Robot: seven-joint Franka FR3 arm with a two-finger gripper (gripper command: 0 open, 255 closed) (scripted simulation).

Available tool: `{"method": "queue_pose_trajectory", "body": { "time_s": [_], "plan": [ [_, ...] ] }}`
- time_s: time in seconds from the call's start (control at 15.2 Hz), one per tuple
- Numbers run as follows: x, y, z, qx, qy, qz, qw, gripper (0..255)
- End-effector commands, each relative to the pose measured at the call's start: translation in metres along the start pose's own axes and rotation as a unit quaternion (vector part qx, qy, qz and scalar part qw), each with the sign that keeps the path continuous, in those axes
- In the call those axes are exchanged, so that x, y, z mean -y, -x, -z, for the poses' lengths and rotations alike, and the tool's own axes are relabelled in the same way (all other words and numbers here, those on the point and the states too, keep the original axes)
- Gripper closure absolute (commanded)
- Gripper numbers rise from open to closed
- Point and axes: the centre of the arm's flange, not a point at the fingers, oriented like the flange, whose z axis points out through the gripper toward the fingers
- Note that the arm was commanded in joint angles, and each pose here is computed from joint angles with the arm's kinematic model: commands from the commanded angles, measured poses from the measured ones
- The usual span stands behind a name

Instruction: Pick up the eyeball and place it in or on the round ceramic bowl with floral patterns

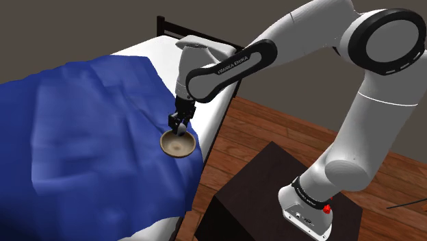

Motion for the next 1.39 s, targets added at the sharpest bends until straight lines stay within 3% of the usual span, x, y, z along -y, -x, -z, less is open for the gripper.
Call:
{"method": "queue_pose_trajectory", "body": {
  "time_s": [0.0, 0.53, 1.06, 1.12, 1.32],
  "plan": [
    [-0.001, -0.001, -0.010, 0.000, 0.000, 0.000, 1.0000, 255],
    [-0.007, -0.002, -0.054, 0.000, 0.000, 0.000, 1.0000, 255],
    [-0.007, -0.002, -0.054, 0.000, 0.000, 0.000, 1.0000, 255],
    [-0.007, -0.002, -0.054, 0.000, 0.000, 0.000, 1.0000, 0],
    [-0.007, -0.002, -0.054, 0.000, 0.000, 0.000, 1.0000, 0]
  ]
}}
